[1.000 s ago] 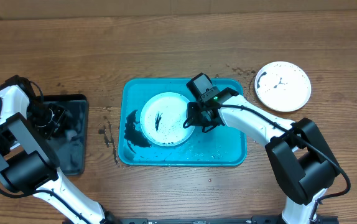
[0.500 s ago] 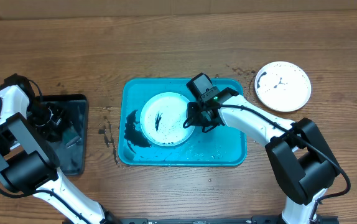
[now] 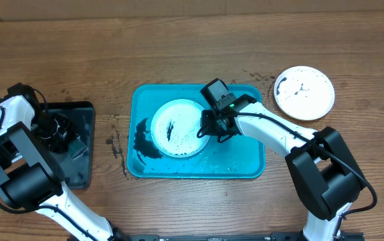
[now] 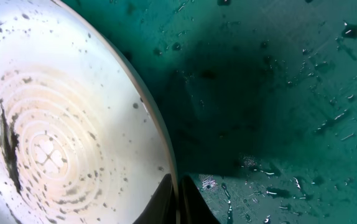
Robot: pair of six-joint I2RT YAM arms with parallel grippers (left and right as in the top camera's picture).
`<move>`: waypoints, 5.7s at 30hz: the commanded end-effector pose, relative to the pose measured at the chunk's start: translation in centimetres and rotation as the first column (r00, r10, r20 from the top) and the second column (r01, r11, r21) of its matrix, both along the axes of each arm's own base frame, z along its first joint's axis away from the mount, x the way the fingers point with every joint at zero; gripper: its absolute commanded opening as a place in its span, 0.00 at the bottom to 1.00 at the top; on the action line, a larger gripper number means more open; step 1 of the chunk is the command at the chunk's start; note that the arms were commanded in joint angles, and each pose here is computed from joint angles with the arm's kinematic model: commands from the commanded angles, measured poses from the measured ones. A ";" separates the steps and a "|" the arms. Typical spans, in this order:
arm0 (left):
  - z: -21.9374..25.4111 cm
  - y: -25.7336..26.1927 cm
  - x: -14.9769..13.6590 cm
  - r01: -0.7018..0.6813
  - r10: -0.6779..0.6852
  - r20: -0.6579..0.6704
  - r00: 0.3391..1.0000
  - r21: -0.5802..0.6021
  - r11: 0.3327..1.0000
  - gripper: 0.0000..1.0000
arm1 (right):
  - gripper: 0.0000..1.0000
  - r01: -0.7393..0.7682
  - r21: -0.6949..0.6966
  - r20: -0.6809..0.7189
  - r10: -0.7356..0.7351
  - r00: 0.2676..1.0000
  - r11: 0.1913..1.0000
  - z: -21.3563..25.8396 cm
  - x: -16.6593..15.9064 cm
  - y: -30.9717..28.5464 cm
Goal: Clean dirty plates on tray and stack at the side
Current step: 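Rub the sponge in the soapy basin water with the left gripper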
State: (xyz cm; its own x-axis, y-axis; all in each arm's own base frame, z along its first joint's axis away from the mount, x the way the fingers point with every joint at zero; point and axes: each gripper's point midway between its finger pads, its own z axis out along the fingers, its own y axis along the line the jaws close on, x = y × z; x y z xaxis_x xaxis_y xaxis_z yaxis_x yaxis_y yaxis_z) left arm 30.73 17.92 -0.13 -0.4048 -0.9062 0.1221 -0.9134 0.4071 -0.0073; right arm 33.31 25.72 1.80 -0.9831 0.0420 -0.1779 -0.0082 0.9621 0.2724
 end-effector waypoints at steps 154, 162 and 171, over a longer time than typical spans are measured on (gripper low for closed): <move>13.8 1.1 -1.3 -0.101 0.139 0.138 0.981 -0.252 0.962 0.04 | 0.04 0.010 -0.019 0.013 -0.009 1.000 1.000 -0.1 0.2 -0.4; 19.2 1.8 -1.8 -0.104 0.109 0.211 0.971 -0.034 0.994 0.04 | 0.04 0.010 -0.018 0.014 -0.009 1.000 1.000 -0.1 0.2 -0.4; 11.3 0.4 -2.8 -0.094 0.104 0.096 0.990 -0.102 0.990 0.04 | 0.04 0.009 -0.023 0.008 -0.009 1.000 1.000 -0.1 0.1 -0.5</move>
State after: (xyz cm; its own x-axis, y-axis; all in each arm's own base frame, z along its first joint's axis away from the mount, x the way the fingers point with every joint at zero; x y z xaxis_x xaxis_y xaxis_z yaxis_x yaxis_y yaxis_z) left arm 28.60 18.89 12.56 -0.3488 -0.9272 0.1368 -0.9300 0.3244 -0.1727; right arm 33.29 25.55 1.75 -0.9830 0.0427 -0.1784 -0.0060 0.9645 0.2640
